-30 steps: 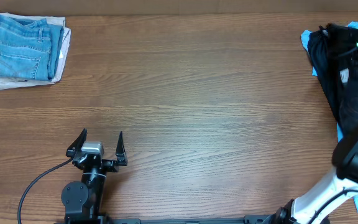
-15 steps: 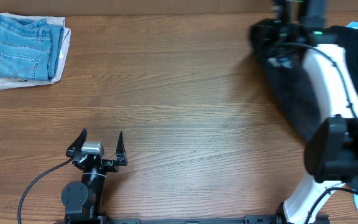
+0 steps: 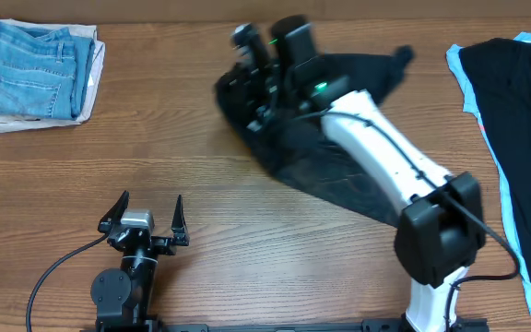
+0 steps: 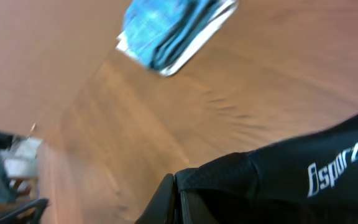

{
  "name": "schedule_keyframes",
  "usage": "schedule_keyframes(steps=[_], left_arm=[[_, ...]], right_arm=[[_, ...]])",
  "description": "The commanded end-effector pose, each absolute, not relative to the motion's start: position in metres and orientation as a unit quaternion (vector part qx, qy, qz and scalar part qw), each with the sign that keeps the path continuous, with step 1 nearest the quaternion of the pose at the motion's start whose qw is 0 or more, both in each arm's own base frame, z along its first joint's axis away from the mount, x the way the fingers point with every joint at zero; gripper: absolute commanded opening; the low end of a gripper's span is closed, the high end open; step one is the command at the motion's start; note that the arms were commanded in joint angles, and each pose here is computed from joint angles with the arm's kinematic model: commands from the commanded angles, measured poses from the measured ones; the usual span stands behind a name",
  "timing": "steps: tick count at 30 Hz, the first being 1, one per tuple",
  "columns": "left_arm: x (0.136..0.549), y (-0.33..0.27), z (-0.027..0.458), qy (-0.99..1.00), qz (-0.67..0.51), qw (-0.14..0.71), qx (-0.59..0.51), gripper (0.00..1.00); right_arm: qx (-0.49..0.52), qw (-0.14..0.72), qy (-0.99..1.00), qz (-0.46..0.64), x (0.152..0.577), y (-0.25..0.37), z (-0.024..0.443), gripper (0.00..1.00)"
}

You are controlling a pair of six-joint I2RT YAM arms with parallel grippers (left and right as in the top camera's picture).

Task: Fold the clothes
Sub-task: 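Drag the black jersey leftward onto the table center with the right gripper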

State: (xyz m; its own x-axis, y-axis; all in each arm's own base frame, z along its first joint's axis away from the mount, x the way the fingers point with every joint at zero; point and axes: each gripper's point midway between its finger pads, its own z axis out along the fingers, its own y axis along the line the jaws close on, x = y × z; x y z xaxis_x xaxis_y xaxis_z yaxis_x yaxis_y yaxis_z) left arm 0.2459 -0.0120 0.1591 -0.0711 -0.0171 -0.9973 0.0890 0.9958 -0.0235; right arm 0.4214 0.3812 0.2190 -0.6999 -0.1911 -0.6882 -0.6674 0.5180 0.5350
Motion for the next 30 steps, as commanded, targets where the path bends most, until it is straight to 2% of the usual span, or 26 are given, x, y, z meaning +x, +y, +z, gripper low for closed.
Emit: schedule_keyframes(steps=[1, 3, 4, 5, 7, 8, 9, 10, 13, 14, 18, 21, 23, 25, 30], left_arm=[[0.246, -0.009, 0.159, 0.729, -0.025, 0.683, 0.030, 1.00], [0.246, -0.009, 0.159, 0.729, -0.025, 0.683, 0.030, 1.00], [0.246, -0.009, 0.159, 0.729, -0.025, 0.683, 0.030, 1.00], [0.246, -0.009, 0.159, 0.729, -0.025, 0.683, 0.030, 1.00], [0.246, -0.009, 0.159, 0.729, -0.025, 0.683, 0.030, 1.00], [0.246, -0.009, 0.159, 0.729, -0.025, 0.683, 0.030, 1.00], [0.246, -0.009, 0.159, 0.729, -0.025, 0.683, 0.030, 1.00], [0.246, -0.009, 0.159, 0.729, -0.025, 0.683, 0.030, 1.00], [0.246, -0.009, 0.159, 0.729, -0.025, 0.683, 0.030, 1.00], [0.246, -0.009, 0.159, 0.729, -0.025, 0.683, 0.030, 1.00], [0.246, -0.009, 0.159, 0.729, -0.025, 0.683, 0.030, 1.00], [0.246, -0.009, 0.159, 0.729, -0.025, 0.683, 0.030, 1.00], [0.246, -0.009, 0.159, 0.729, -0.025, 0.683, 0.030, 1.00], [0.246, -0.009, 0.159, 0.729, -0.025, 0.683, 0.030, 1.00], [0.246, -0.009, 0.159, 0.729, -0.025, 0.683, 0.030, 1.00]], right_arm=[[-0.257, 0.302, 0.827, 0.400, 0.418, 0.397, 0.220, 0.05], [-0.254, 0.307, 0.830, 0.389, 0.418, 0.398, 0.219, 0.11], [-0.253, 0.310, 0.831, 0.386, 0.419, 0.397, 0.221, 0.25], [-0.247, 0.314, 0.834, 0.381, 0.423, 0.392, 0.224, 0.48], [-0.235, 0.317, 0.840, 0.374, 0.430, 0.379, 0.232, 0.49], [-0.228, 0.317, 0.843, 0.370, 0.434, 0.371, 0.238, 0.55], [-0.219, 0.318, 0.846, 0.366, 0.438, 0.360, 0.245, 0.73], [-0.209, 0.321, 0.851, 0.360, 0.442, 0.348, 0.254, 1.00], [-0.165, 0.331, 0.874, 0.316, 0.454, 0.303, 0.276, 1.00], [-0.132, 0.340, 0.889, 0.277, 0.458, 0.271, 0.288, 1.00], [-0.065, 0.351, 0.913, 0.196, 0.453, 0.198, 0.314, 1.00], [-0.048, 0.344, 0.913, 0.214, 0.432, 0.170, 0.336, 1.00], [-0.041, 0.320, 0.923, 0.210, 0.418, 0.157, 0.333, 1.00], [-0.005, 0.277, 0.944, 0.179, 0.402, 0.133, 0.317, 0.88], [0.187, 0.174, 0.964, 0.074, 0.365, 0.066, 0.278, 0.88]])
